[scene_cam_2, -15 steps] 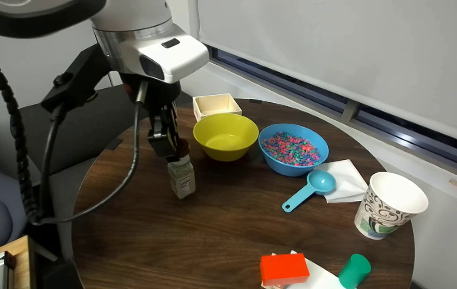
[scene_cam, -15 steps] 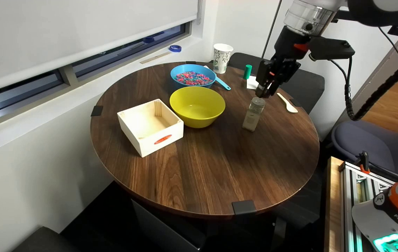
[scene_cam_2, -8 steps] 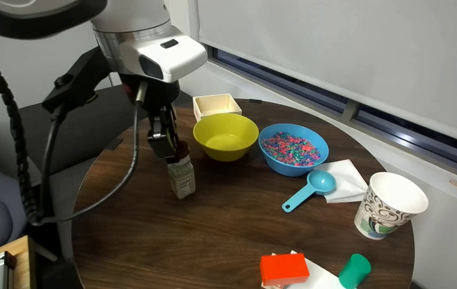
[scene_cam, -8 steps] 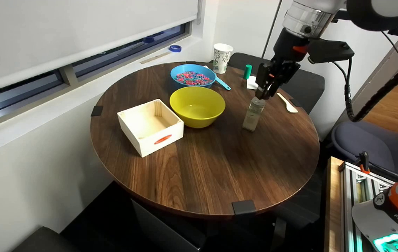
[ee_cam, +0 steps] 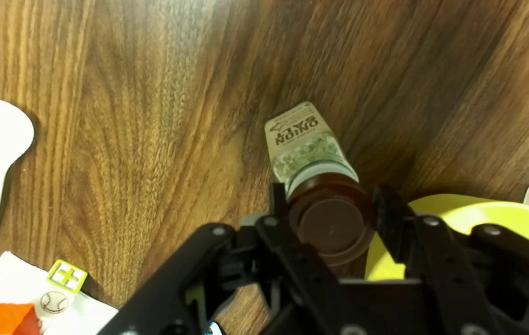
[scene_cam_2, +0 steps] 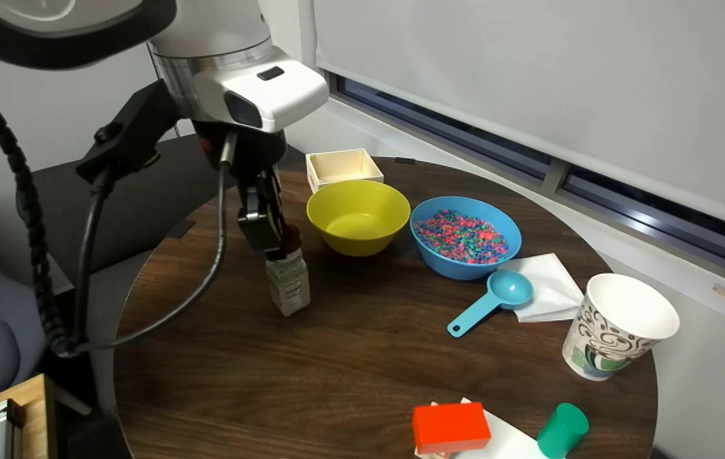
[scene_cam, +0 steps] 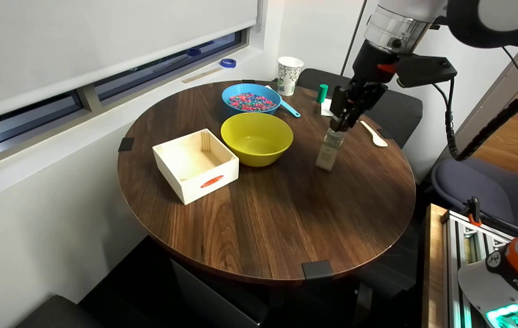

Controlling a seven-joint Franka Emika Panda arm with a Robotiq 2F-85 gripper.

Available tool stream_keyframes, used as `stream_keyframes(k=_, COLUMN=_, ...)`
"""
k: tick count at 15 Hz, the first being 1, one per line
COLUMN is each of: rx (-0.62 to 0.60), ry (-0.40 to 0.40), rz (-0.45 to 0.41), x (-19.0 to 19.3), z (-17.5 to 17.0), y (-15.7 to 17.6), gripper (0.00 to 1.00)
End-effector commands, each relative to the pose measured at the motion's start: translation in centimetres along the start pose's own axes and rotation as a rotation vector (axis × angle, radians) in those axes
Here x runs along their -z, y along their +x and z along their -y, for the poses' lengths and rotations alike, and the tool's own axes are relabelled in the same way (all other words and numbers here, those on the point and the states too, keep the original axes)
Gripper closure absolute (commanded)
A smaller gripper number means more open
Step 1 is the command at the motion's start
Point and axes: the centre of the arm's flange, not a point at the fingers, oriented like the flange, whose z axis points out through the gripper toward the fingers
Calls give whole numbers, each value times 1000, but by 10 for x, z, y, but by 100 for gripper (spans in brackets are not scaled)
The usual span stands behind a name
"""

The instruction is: Put the cap on the spice bottle

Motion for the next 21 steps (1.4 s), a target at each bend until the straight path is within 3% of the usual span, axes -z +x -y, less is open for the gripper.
stream_keyframes(k=1, rx=-14, ry=-9, rz=-1, x=-11, z=4, y=-4, gripper=76)
stream_keyframes(k=21, rx=-15, ry=-40, rz=3, x=-25, z=6, y=-2, gripper=76)
